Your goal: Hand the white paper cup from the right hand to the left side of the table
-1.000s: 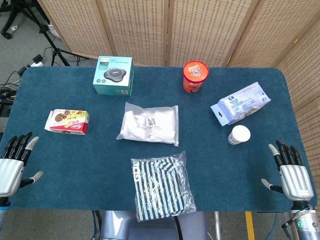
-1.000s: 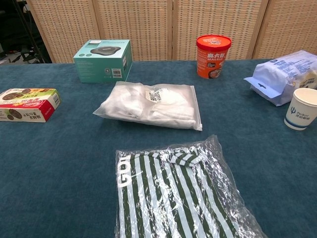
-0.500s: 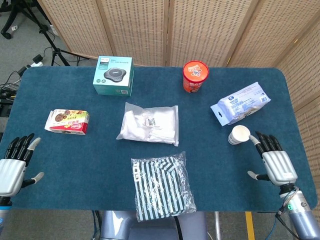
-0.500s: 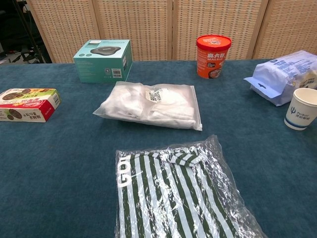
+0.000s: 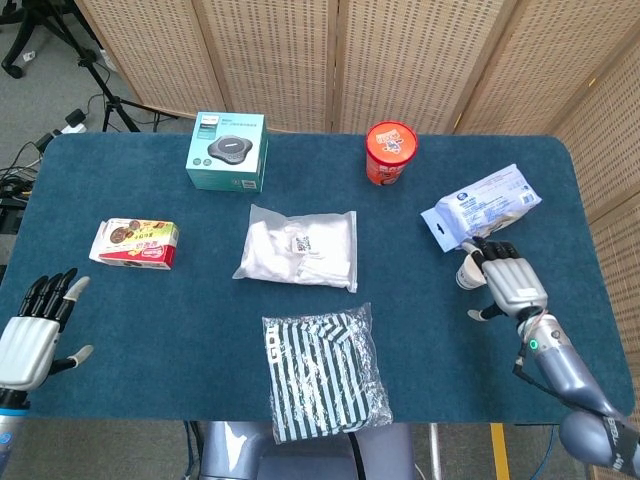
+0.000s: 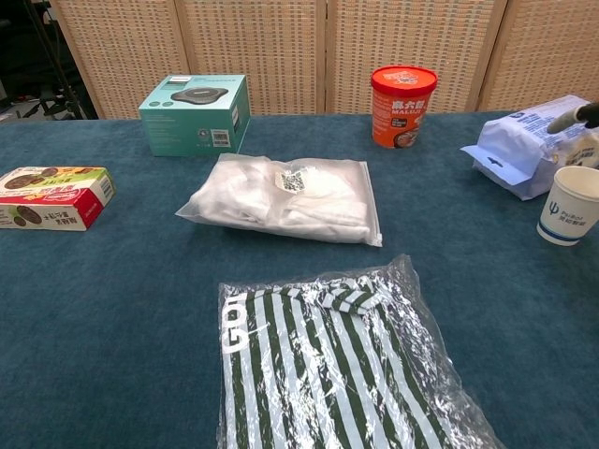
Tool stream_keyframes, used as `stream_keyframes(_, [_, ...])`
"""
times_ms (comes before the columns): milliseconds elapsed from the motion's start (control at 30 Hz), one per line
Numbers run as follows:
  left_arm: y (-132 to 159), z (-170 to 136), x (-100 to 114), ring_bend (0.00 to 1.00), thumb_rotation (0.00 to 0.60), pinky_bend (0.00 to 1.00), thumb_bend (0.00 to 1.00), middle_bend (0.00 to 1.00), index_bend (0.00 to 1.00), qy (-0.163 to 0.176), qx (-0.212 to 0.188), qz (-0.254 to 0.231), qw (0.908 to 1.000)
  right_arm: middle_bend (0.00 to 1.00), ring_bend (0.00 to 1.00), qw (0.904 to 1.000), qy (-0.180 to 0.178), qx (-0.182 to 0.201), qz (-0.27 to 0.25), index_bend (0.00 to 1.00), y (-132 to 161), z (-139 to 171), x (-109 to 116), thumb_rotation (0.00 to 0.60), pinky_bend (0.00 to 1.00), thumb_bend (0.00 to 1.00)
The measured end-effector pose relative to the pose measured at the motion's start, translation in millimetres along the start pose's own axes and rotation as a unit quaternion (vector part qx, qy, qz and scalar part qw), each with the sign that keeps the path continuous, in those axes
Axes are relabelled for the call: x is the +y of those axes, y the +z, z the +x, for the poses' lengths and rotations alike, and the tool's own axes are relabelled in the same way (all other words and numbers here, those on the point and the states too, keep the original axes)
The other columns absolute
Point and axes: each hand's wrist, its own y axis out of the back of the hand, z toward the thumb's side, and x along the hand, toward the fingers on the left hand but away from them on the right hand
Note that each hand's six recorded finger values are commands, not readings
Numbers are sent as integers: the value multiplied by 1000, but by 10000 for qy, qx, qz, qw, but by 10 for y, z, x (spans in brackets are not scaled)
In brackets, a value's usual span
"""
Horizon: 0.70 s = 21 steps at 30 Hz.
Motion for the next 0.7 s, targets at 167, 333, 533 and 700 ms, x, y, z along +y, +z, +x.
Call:
stream_keyframes(167, [2, 15, -44, 0, 600, 0, 145, 0, 0, -80, 14, 39, 10000, 0, 0, 9996, 236, -162, 79, 63, 21, -320, 59, 600, 0, 131])
stream_keyframes(333, [24, 23, -83, 0, 600, 0, 146, 0, 0, -141, -6, 86, 9999, 0, 0, 9989, 346, -293, 92, 68, -24, -442, 42, 600, 0, 131])
stream_keyframes(533, [52, 14, -109, 0, 600, 0, 147, 0, 0, -188, -35, 81, 9998, 0, 0, 9980, 437, -458, -7, 73, -162, -453, 20, 600, 0, 131])
stream_keyframes(700, [65, 9, -115, 0, 600, 0, 148, 0, 0, -207, -57, 73, 9997, 0, 0, 9975, 467, -538, -37, 73, -231, -398, 20, 600, 0, 131])
